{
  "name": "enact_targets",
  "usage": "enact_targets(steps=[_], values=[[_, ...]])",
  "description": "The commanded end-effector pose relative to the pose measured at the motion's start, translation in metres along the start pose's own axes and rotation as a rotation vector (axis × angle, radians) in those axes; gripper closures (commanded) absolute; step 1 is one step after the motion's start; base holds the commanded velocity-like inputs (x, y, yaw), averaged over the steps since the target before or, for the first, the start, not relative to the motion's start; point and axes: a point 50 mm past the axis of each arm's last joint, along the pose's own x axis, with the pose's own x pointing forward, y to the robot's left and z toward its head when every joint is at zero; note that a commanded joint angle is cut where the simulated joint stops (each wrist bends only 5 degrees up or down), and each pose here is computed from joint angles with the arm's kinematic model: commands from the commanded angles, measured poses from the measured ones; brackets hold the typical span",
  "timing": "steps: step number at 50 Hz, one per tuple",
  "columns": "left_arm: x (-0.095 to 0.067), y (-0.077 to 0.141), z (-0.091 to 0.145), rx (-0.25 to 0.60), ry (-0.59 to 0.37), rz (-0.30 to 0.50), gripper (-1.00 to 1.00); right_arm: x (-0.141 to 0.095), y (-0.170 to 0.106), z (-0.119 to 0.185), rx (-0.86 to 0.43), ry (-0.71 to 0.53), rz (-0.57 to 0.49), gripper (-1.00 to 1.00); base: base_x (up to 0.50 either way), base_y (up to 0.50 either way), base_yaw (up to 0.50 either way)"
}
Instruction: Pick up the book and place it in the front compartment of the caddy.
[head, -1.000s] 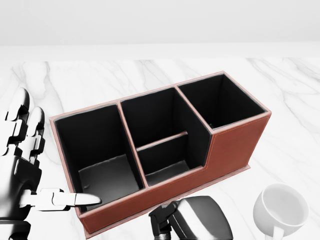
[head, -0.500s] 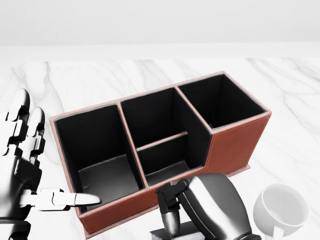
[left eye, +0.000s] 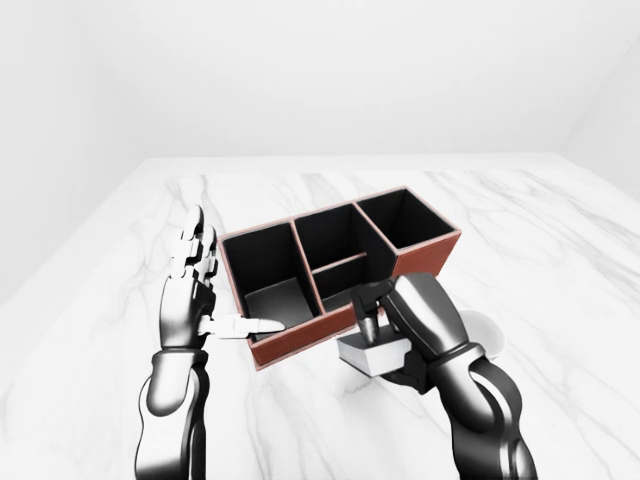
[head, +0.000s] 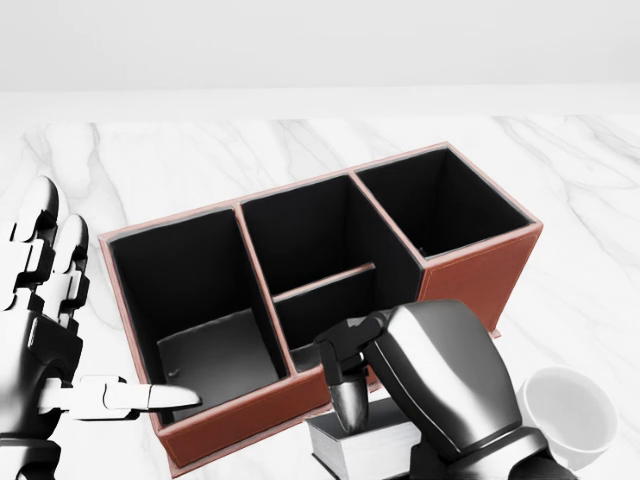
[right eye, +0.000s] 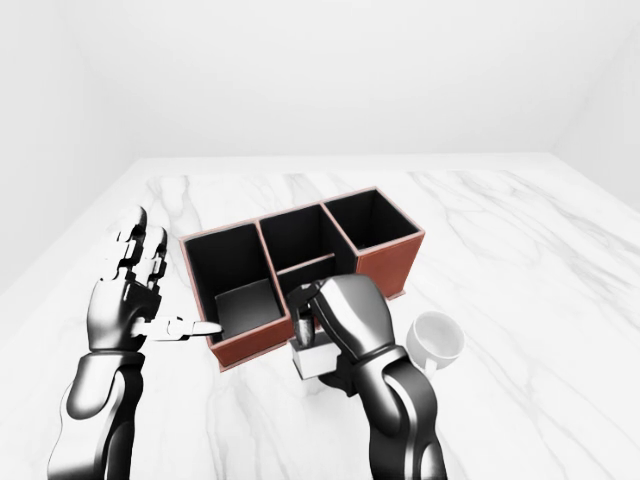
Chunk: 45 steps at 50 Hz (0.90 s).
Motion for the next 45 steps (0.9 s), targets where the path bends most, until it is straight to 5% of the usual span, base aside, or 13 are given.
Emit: enact_targets(steps=[1,45], values=[[0.000,0.000,0.000,0.001,0.001,-0.001,-1.00,0.010,-0.018,0.006,-0.047,-0.027,-0.060,1.00,0.00,0.00,0.00],[0.000,-0.001,0.000,0.002,0.000,-0.005,-1.00,0.049,-0.032,0.011,-0.086,-0.073,-0.082,1.00,0.00,0.00,0.00]])
